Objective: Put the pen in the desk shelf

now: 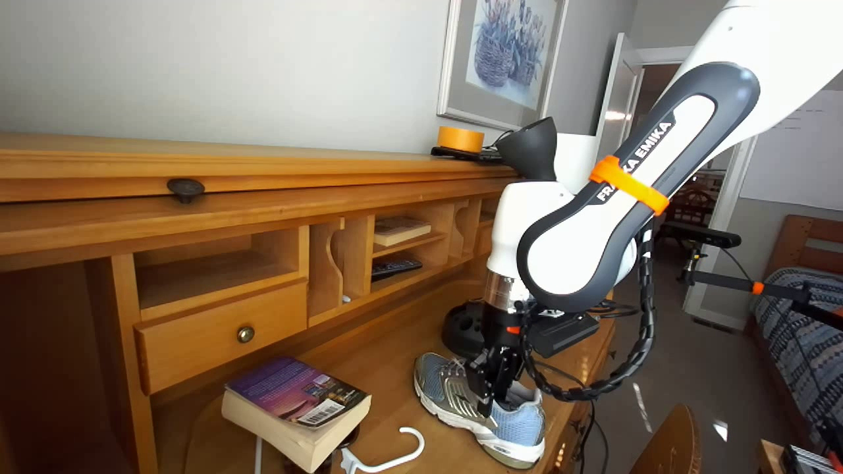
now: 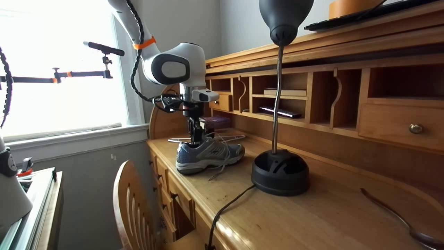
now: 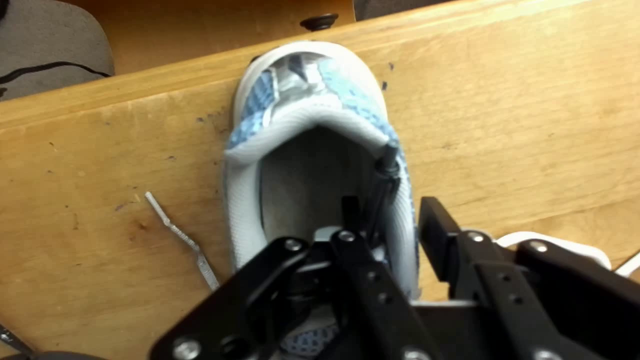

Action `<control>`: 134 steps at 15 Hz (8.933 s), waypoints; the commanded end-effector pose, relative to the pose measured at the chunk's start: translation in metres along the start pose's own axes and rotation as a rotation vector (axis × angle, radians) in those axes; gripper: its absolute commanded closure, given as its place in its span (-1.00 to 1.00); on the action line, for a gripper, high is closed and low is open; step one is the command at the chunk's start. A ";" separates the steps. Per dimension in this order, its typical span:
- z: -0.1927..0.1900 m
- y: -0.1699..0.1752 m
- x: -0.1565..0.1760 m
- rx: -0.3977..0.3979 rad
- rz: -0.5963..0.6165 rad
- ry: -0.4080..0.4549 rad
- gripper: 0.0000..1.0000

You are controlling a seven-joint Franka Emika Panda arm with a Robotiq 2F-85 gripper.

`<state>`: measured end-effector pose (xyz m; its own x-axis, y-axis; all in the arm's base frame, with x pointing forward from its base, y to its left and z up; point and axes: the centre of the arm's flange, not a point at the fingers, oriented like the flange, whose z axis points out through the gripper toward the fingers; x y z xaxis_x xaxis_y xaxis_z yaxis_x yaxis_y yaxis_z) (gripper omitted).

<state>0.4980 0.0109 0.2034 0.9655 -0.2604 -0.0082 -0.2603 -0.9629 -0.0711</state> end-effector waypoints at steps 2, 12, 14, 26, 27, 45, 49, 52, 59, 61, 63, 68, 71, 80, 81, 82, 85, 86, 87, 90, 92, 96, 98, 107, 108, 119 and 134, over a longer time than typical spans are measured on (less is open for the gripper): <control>-0.005 -0.001 -0.002 0.012 -0.001 0.019 0.97; -0.017 0.000 -0.004 0.040 0.017 -0.005 0.51; -0.016 0.001 -0.004 0.046 0.025 -0.009 -0.06; -0.016 0.003 -0.014 0.144 0.032 -0.146 -1.00; -0.017 0.004 -0.014 0.149 0.029 -0.144 -1.00; -0.019 0.007 -0.011 0.137 -0.003 -0.095 0.99; -0.025 0.007 -0.012 0.142 -0.009 -0.084 0.93; -0.040 0.008 -0.014 0.160 -0.022 -0.077 0.93; -0.081 0.017 -0.017 0.267 -0.079 -0.131 0.93; -0.093 0.019 -0.022 0.306 -0.113 -0.159 0.93; -0.104 0.020 -0.029 0.313 -0.160 -0.161 0.93; -0.126 0.015 -0.046 0.257 -0.334 -0.104 0.93; -0.135 0.011 -0.048 0.187 -0.434 -0.060 0.93; -0.125 -0.013 -0.018 -0.126 -0.687 0.178 0.93; -0.120 -0.016 -0.013 -0.154 -0.710 0.207 0.93; -0.114 -0.018 -0.010 -0.182 -0.737 0.230 0.93; -0.098 -0.025 -0.006 -0.257 -0.796 0.305 0.93; -0.093 -0.028 -0.005 -0.284 -0.812 0.334 0.93; -0.088 -0.030 -0.005 -0.307 -0.819 0.366 0.93; -0.084 -0.030 0.001 -0.353 -0.804 0.428 0.93; -0.086 -0.029 0.004 -0.380 -0.777 0.453 0.93; -0.078 -0.031 0.006 -0.405 -0.709 0.490 0.93; -0.073 -0.034 0.006 -0.399 -0.670 0.517 0.93; -0.073 -0.050 0.014 -0.424 -0.666 0.634 0.93; -0.074 -0.052 0.017 -0.427 -0.676 0.643 0.93; -0.060 -0.074 0.052 -0.474 -0.776 0.694 0.93; -0.046 -0.112 0.100 -0.499 -0.728 0.739 0.93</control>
<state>0.6096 0.0833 0.2651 0.6823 0.5721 0.4551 0.2549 -0.7697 0.5854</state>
